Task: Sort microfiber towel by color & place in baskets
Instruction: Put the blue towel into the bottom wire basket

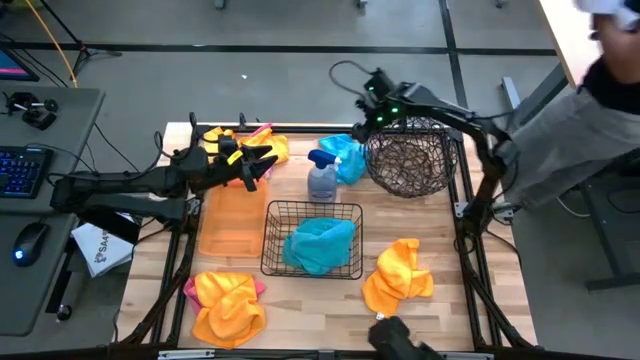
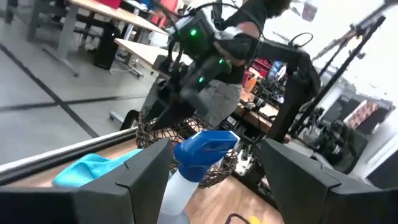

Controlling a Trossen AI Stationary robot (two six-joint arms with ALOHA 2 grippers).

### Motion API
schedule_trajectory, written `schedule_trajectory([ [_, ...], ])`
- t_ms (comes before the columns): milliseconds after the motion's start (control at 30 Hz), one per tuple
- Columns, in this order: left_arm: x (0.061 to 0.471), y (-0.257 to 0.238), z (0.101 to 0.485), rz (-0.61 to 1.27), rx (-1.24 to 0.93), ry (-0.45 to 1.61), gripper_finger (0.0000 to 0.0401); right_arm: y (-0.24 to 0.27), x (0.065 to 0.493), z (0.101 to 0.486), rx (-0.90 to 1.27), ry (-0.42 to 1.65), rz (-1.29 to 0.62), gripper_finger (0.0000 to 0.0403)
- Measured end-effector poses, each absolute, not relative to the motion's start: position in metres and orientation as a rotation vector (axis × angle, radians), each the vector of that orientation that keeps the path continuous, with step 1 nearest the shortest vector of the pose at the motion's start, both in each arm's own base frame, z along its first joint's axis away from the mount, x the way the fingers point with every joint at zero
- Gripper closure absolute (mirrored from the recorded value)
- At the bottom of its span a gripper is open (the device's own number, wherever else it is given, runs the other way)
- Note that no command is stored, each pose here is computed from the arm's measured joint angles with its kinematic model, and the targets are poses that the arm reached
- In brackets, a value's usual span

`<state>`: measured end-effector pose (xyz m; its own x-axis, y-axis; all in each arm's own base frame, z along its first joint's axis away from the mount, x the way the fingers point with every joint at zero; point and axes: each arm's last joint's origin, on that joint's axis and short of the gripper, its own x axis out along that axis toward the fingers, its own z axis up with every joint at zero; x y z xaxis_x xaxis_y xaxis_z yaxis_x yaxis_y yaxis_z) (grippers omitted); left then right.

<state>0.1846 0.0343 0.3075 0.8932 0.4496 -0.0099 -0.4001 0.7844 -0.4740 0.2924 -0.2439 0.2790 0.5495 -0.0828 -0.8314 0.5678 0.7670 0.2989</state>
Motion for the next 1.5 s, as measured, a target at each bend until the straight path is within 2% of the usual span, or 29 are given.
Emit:
schedule_trajectory([
  [167, 0.184, 0.037, 0.308, 0.473, -0.535, -0.122, 0.0165, -0.249, 0.312, 0.258, 0.497, 1.006, -0.324, 0.0126],
  [433, 0.184, 0.037, 0.307, 0.488, -0.534, -0.123, 0.0165, -0.248, 0.315, 0.239, 0.405, 1.113, -0.235, 0.0126],
  [1033, 0.183, 0.041, 0.307, 0.511, -0.475, -0.108, 0.0165, -0.209, 0.336, 0.23, 0.026, 1.329, -0.131, 0.0134],
  [1167, 0.183, 0.041, 0.307, 0.512, -0.43, -0.096, 0.0165, -0.201, 0.339, 0.23, -0.073, 1.378, -0.136, 0.0188],
  [1233, 0.183, 0.041, 0.307, 0.512, -0.417, -0.092, 0.0165, -0.198, 0.341, 0.23, -0.097, 1.392, -0.143, 0.0243],
  [1333, 0.182, 0.04, 0.308, 0.505, -0.413, -0.094, 0.0165, -0.193, 0.342, 0.23, -0.1, 1.408, -0.133, 0.0355],
  [1367, 0.181, 0.04, 0.308, 0.5, -0.409, -0.097, 0.0165, -0.192, 0.342, 0.23, -0.092, 1.409, -0.138, 0.0378],
  [1500, 0.174, 0.038, 0.315, 0.459, -0.352, -0.113, 0.0165, -0.186, 0.345, 0.236, -0.071, 1.388, -0.188, 0.0393],
])
